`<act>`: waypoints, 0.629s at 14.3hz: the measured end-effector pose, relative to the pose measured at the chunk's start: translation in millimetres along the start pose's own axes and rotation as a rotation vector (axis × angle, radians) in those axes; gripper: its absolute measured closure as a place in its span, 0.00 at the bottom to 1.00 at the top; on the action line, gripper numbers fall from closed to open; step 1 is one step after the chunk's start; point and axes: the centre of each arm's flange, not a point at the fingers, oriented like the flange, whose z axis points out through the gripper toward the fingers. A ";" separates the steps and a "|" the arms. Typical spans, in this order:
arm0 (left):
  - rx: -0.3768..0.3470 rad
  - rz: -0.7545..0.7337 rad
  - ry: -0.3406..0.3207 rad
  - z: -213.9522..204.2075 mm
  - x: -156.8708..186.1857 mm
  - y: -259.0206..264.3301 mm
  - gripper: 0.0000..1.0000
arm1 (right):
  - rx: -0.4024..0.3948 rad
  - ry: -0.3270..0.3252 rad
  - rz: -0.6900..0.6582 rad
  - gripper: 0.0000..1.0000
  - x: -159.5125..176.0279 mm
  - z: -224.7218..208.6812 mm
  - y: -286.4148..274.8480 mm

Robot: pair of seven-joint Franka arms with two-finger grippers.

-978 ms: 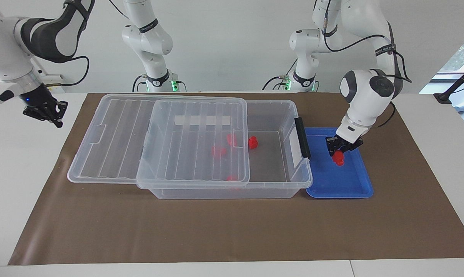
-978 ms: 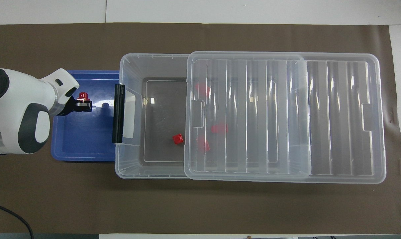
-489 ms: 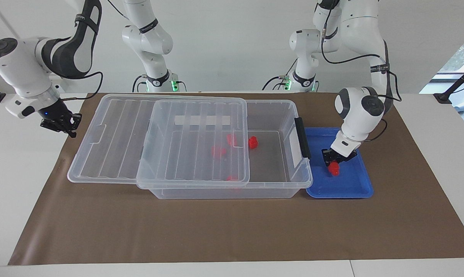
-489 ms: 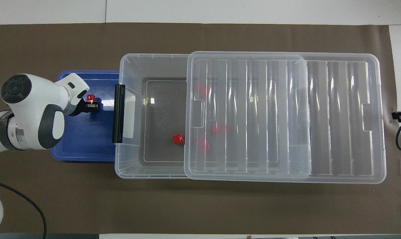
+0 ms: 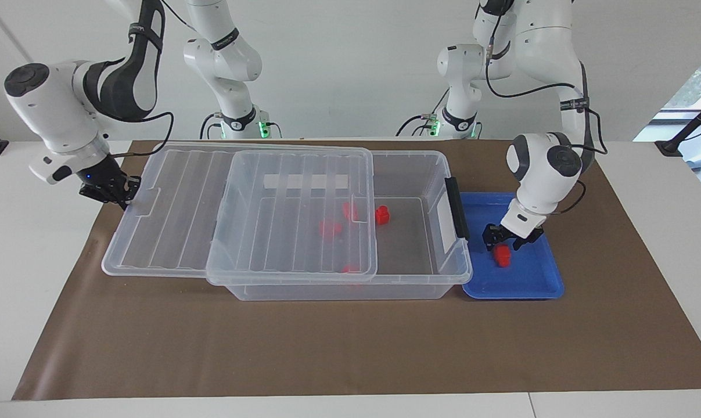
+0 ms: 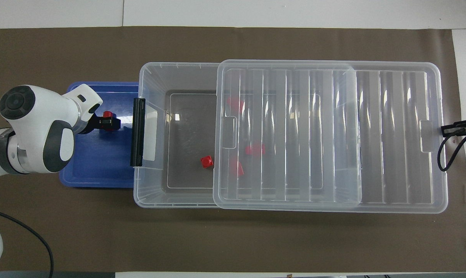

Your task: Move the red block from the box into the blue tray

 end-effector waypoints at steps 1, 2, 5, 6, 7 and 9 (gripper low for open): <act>0.000 0.000 0.010 -5.8 1.1 0.3 0.00 | 0.000 0.000 0.009 0.99 1.8 -0.2 -4.7; -0.001 0.001 0.018 -12.9 1.9 0.7 0.00 | 0.000 0.001 0.014 0.99 3.6 -0.3 -9.2; -0.002 0.006 0.011 -46.2 1.9 3.6 0.00 | 0.002 0.000 0.027 0.99 8.4 0.1 -22.9; -0.002 0.008 0.000 -62.4 1.6 4.7 0.00 | 0.002 0.000 0.031 0.99 9.9 0.0 -27.1; -0.002 0.010 -0.012 -80.7 1.6 5.7 0.00 | 0.002 0.000 0.037 0.99 11.3 0.1 -31.3; -0.002 0.012 -0.025 -116.7 1.4 6.9 0.00 | 0.003 0.000 0.040 0.99 13.8 0.1 -38.8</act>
